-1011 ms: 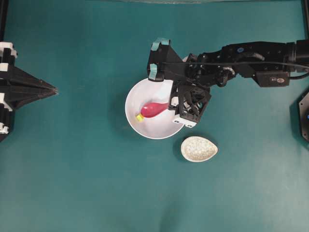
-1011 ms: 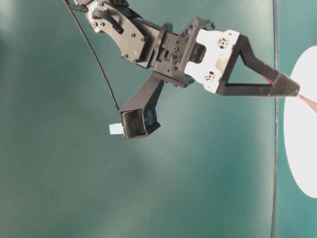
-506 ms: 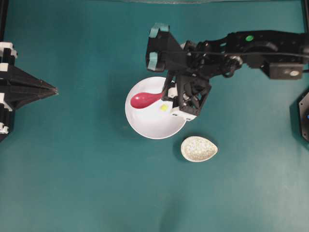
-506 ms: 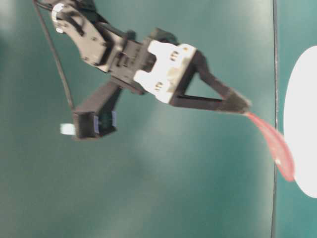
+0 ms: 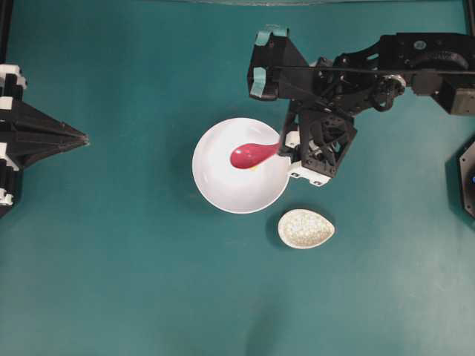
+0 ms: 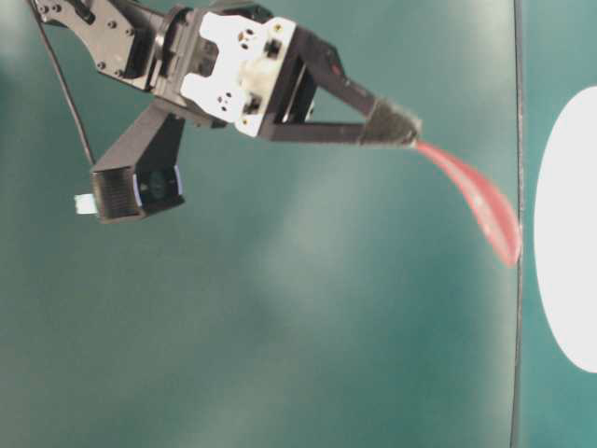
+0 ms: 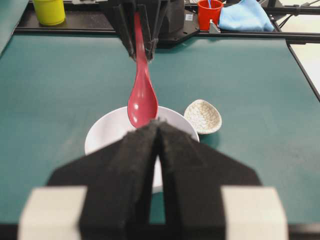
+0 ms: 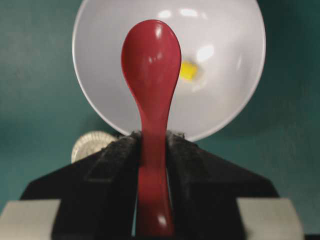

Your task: Scoop the yellow hexagonal prism block from the bowl with a spoon using the right arm.

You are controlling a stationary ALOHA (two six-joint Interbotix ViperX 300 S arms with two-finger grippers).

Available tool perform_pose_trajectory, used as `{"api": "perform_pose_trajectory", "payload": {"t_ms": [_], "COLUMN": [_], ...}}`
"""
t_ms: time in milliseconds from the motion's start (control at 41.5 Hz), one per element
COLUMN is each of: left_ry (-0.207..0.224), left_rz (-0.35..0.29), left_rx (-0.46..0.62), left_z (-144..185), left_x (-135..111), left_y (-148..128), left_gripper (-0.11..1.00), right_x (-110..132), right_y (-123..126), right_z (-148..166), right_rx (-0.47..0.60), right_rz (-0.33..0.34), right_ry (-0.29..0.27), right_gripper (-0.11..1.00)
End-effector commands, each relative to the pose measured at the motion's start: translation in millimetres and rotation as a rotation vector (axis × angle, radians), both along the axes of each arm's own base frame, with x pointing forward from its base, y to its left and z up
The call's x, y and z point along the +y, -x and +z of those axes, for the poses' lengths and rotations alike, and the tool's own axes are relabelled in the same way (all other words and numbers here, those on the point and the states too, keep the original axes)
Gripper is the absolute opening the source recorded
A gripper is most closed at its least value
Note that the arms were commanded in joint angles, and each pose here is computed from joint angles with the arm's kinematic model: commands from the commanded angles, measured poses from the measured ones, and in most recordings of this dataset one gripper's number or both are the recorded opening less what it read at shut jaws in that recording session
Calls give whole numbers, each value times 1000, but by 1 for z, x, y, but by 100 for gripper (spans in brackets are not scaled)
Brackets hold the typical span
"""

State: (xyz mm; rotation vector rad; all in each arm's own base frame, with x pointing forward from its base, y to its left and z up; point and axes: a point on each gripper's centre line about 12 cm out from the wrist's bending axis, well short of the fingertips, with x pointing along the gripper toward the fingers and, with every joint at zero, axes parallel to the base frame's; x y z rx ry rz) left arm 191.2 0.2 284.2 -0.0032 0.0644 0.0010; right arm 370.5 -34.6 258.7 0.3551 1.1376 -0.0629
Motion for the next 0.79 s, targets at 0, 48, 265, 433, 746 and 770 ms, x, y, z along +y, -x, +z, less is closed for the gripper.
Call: {"api": "perform_pose_trajectory", "payload": {"t_ms": [0,48,265,433,746,770], "left_ry": [-2,-2,-3,-2,-5,-5], "left_rz": [1,1,1,1,1,1], "left_rx": [-28,-28,-25,-26,-23,-23], "left_z": [12,12,11,11,11,11], "left_x": [0,0,0,0,0,0], "left_y": [-2,-2,-2,-2,-2,-2], "left_gripper": [2,2,2,2,2,2], "right_x": [-1,-1,-2,-2,-4,-4], "right_y": [4,5,8,3,-9,-10], "right_z": [18,17,14,7,-16,-18], "right_rx": [-11,17,135,200,286,287], "right_rz": [-21,-35,-79,-73,-66,-65], "right_ry": [2,-2,-28,-38,-48,-47], "right_gripper": [24,24,24,24,24,24]}}
